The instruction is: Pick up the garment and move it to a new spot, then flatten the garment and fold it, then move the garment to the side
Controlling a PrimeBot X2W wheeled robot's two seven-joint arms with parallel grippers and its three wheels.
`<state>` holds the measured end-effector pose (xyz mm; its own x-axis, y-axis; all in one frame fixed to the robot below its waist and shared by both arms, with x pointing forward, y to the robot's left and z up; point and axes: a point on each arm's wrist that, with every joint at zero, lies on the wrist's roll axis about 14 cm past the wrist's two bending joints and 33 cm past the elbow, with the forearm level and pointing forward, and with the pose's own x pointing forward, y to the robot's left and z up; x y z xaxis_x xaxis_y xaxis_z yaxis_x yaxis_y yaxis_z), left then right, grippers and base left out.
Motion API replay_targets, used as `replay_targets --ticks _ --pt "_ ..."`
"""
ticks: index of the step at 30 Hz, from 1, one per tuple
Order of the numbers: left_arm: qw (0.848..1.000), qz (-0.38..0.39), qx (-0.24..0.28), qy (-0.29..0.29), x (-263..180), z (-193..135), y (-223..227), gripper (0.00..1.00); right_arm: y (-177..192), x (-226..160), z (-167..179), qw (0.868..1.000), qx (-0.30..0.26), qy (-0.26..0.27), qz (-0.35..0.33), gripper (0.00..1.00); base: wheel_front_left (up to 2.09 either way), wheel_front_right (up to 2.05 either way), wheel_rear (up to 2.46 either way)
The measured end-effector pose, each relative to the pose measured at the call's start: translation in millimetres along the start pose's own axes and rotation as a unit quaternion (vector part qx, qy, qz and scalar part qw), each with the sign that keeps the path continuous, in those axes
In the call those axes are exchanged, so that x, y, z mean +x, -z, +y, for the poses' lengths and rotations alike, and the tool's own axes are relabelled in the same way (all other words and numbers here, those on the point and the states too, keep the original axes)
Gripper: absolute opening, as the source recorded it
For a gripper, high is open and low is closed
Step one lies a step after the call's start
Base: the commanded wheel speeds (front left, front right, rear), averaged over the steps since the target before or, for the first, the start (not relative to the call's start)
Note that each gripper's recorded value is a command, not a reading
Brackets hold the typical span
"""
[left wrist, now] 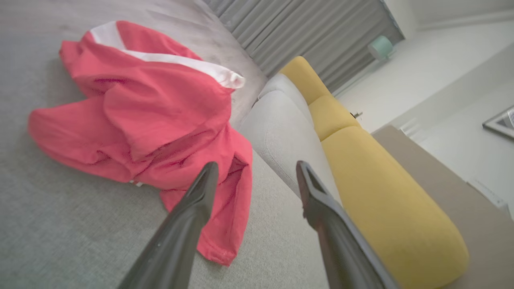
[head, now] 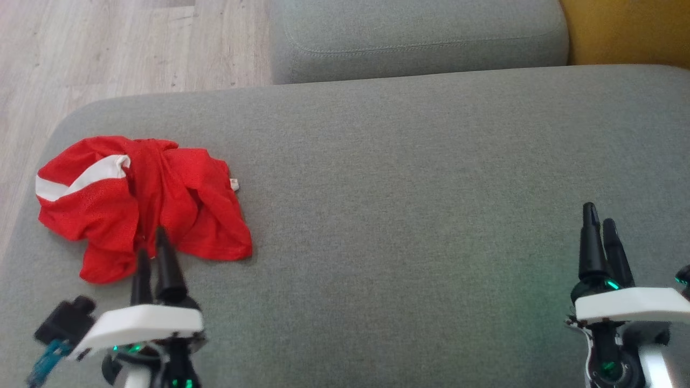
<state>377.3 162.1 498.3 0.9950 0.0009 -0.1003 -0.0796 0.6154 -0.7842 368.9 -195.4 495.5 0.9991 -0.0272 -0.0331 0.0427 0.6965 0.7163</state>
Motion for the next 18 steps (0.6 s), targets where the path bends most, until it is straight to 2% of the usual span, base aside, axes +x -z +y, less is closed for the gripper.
replay_targets --ticks 8,18 --pt "0.992 0.020 0.124 0.032 1.4 -23.1 20.8 1.00 -2.5 1.2 13.2 0.997 -0.072 -0.022 -0.008 1.00 0.00 0.00 0.00" --pt "0.969 0.036 0.242 0.041 0.2 -28.4 39.9 1.00 2.5 0.5 25.2 0.987 -0.157 -0.045 -0.007 1.00 0.00 0.00 0.00"
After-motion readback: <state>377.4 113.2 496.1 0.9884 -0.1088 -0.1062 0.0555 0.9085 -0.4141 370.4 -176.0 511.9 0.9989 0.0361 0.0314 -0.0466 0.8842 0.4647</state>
